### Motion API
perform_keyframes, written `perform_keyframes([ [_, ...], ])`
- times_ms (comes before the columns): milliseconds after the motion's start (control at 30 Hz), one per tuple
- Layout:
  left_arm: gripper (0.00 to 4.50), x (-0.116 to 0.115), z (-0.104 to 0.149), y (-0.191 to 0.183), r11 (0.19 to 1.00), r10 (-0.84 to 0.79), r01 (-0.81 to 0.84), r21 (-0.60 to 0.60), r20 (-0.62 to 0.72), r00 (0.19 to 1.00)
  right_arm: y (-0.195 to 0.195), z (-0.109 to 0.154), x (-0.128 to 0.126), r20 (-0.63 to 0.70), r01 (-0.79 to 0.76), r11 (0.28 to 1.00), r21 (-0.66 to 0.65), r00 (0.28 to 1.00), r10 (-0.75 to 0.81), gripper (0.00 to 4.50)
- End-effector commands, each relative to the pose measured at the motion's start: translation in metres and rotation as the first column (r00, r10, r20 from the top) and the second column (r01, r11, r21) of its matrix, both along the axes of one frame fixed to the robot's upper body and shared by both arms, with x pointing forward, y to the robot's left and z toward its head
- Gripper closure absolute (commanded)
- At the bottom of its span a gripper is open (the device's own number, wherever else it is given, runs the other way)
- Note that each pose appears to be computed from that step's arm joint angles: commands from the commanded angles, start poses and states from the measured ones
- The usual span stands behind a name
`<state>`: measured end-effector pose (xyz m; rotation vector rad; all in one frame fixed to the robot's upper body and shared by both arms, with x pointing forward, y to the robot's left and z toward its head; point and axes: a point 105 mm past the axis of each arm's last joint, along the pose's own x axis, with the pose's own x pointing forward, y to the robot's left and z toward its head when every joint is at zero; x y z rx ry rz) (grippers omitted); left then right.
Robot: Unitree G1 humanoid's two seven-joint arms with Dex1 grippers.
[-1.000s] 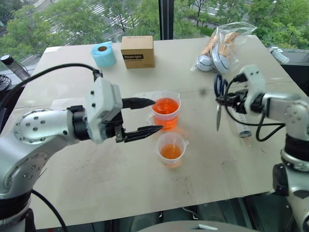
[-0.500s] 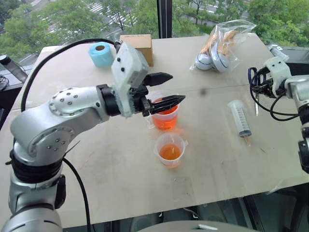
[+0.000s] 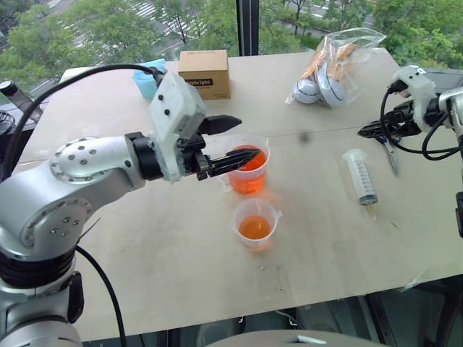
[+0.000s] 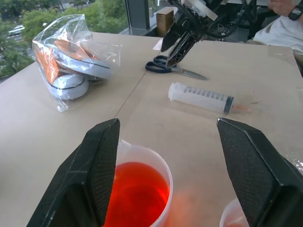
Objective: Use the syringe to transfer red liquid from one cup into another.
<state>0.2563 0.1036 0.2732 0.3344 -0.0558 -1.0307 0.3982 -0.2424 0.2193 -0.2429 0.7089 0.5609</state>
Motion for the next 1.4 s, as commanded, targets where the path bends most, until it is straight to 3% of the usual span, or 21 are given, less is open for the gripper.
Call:
perform_keyframes([
  [33, 1.19, -0.008, 0.002, 0.002, 0.999, -0.039, 0.039, 0.03, 0.027, 0.999, 0.006, -0.006, -0.019, -0.109, 0.038, 0.999, 0.003, 0.993, -0.038, 0.04],
  [267, 1.19, -0.009, -0.002, 0.001, 0.998, -0.051, 0.05, 0.031, 0.036, 0.998, 0.003, -0.036, -0.033, -0.219, 0.091, 0.99, -0.105, 0.969, -0.113, 0.04],
  [733, 1.19, -0.018, -0.009, -0.005, 0.997, -0.079, 0.078, 0.031, 0.048, 0.996, 0.032, -0.059, -0.004, -0.308, 0.265, 0.96, -0.095, 0.909, -0.282, 0.04],
  [867, 1.19, -0.018, -0.008, -0.005, 0.997, -0.066, 0.063, 0.04, 0.061, 0.996, 0.033, -0.065, 0.0, -0.303, 0.259, 0.958, -0.125, 0.909, -0.285, 1.34],
  [933, 1.19, -0.017, -0.008, -0.004, 0.998, -0.059, 0.057, 0.04, 0.064, 0.996, 0.037, -0.063, -0.001, -0.313, 0.25, 0.962, -0.106, 0.91, -0.271, 2.55],
  [1033, 1.19, -0.016, -0.006, -0.002, 0.999, -0.039, 0.036, 0.038, 0.072, 0.997, 0.046, -0.046, 0.003, -0.282, 0.216, 0.976, -0.033, 0.935, -0.216, 2.89],
  [1233, 1.19, -0.008, 0.008, 0.016, 0.999, 0.049, -0.049, -0.006, 0.104, 0.993, 0.086, 0.047, 0.01, 0.032, -0.02, 0.969, 0.248, 0.999, 0.012, 2.89],
  [1300, 1.19, -0.002, 0.019, 0.023, 0.996, 0.084, -0.081, -0.029, 0.127, 0.988, 0.105, 0.09, 0.0, 0.209, -0.179, 0.922, 0.343, 0.972, 0.11, 2.89],
  [1400, 1.19, 0.006, 0.035, 0.036, 0.992, 0.125, -0.119, -0.049, 0.158, 0.98, 0.125, 0.129, -0.022, 0.423, -0.363, 0.846, 0.39, 0.887, 0.185, 2.89],
])
